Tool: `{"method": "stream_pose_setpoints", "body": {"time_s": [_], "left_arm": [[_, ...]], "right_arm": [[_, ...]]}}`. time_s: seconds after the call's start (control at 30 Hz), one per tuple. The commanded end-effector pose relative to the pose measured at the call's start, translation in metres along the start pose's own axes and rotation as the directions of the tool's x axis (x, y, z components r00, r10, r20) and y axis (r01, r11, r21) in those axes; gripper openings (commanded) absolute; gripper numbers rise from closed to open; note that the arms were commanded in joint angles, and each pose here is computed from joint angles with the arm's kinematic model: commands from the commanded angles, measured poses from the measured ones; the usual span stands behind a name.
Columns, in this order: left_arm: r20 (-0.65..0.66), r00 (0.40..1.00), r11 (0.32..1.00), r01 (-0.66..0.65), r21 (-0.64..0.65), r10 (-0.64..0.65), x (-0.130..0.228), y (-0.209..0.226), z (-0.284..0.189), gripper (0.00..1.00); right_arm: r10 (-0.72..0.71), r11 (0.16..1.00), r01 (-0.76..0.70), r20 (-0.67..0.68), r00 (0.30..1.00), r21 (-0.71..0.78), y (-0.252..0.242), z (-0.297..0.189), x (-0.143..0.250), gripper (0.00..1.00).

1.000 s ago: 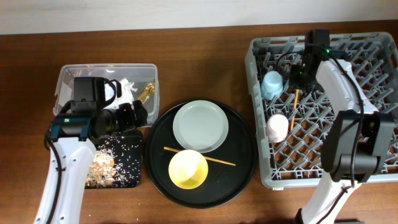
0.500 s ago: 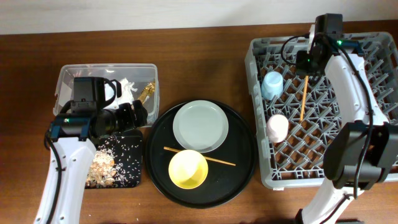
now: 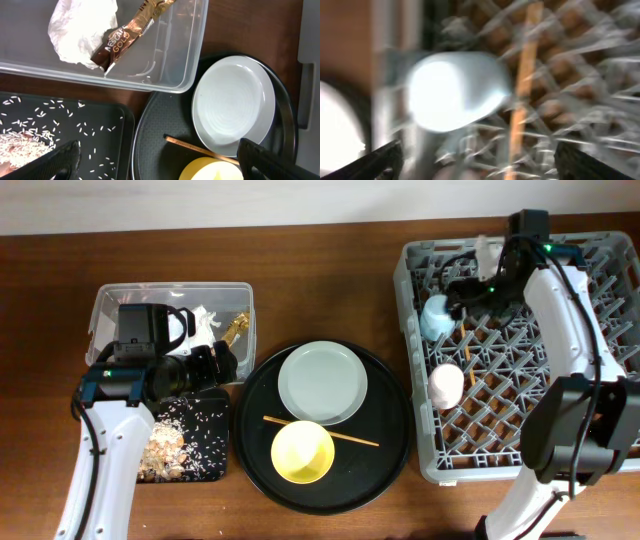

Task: Sort waste into correct bins and load items into the dishwasher rack
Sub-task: 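Reach the right gripper to the second chopstick on the tray and grasp it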

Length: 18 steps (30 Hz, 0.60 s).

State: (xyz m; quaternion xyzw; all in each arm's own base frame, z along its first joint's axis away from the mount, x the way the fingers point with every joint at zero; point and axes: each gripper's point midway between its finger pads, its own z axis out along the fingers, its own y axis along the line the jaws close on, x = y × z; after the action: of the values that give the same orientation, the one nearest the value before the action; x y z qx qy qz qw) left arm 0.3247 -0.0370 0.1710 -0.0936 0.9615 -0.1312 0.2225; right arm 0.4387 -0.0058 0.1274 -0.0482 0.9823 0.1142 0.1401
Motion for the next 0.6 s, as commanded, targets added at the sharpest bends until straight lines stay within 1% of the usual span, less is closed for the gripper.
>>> {"method": "stream_pose_setpoints", "body": {"time_s": [0.0,0.03,0.07,0.1,0.13,0.17,0.2,0.23,0.3,0.33,0.37,0.4,0.43,0.47,0.5,0.57], "left_arm": [[0.005,1.0,1.0,-0.009,-0.003,0.009,-0.001,0.001,-0.001,0.99],[0.005,1.0,1.0,-0.009,-0.003,0.009,-0.001,0.001,-0.001,0.99],[0.005,1.0,1.0,-0.009,-0.003,0.009,-0.001,0.001,-0.001,0.99],[0.005,1.0,1.0,-0.009,-0.003,0.009,-0.001,0.001,-0.001,0.99],[0.005,1.0,1.0,-0.009,-0.003,0.009,-0.001,0.001,-0.001,0.99],[0.005,1.0,1.0,-0.009,-0.003,0.009,-0.001,0.001,-0.001,0.99],[0.005,1.0,1.0,-0.009,-0.003,0.009,-0.001,0.001,-0.001,0.99],[0.005,1.0,1.0,-0.009,-0.003,0.009,-0.001,0.001,-0.001,0.99],[0.005,1.0,1.0,-0.009,-0.003,0.009,-0.001,0.001,-0.001,0.99],[0.005,1.0,1.0,-0.009,-0.003,0.009,-0.001,0.001,-0.001,0.99],[0.005,1.0,1.0,-0.009,-0.003,0.009,-0.001,0.001,-0.001,0.99],[0.005,1.0,1.0,-0.009,-0.003,0.009,-0.001,0.001,-0.001,0.99],[0.005,1.0,1.0,-0.009,-0.003,0.009,-0.001,0.001,-0.001,0.99],[0.005,1.0,1.0,-0.009,-0.003,0.009,-0.001,0.001,-0.001,0.99],[0.005,1.0,1.0,-0.009,-0.003,0.009,-0.001,0.001,-0.001,0.99],[0.005,1.0,1.0,-0.009,-0.003,0.009,-0.001,0.001,-0.001,0.99]], "right_arm": [[-0.019,0.852,-0.005,-0.04,0.999,-0.524,0.101,-0.025,0.017,0.99],[-0.094,0.827,0.018,-0.106,0.99,-0.562,0.125,-0.028,0.039,0.98],[-0.158,0.814,0.05,-0.138,0.978,-0.579,0.139,-0.029,0.053,0.99],[-0.276,0.791,0.102,-0.203,0.939,-0.603,0.169,-0.03,0.079,0.99],[-0.392,0.8,0.184,-0.266,0.881,-0.571,0.193,-0.021,0.102,0.99],[-0.462,0.802,0.252,-0.294,0.837,-0.542,0.204,-0.015,0.114,0.99],[-0.506,0.837,0.332,-0.387,0.77,-0.434,0.219,-0.004,0.134,0.99],[-0.503,0.849,0.344,-0.417,0.757,-0.4,0.225,-0.001,0.141,0.95],[-0.494,0.869,0.384,-0.489,0.719,-0.313,0.239,0.005,0.162,0.27],[-0.474,0.88,0.398,-0.525,0.707,-0.259,0.235,0.009,0.17,0.11],[-0.427,0.897,0.406,-0.583,0.692,-0.176,0.226,0.015,0.183,0.04],[-0.378,0.904,0.415,-0.64,0.669,-0.1,0.214,0.024,0.201,0.04],[-0.363,0.907,0.411,-0.663,0.654,-0.091,0.211,0.033,0.215,0.04],[-0.343,0.913,0.4,-0.67,0.659,-0.074,0.209,0.048,0.227,0.04],[-0.347,0.915,0.395,-0.671,0.655,-0.087,0.211,0.06,0.239,0.04],[-0.384,0.916,0.36,-0.653,0.652,-0.179,0.229,0.076,0.258,0.04]]}}
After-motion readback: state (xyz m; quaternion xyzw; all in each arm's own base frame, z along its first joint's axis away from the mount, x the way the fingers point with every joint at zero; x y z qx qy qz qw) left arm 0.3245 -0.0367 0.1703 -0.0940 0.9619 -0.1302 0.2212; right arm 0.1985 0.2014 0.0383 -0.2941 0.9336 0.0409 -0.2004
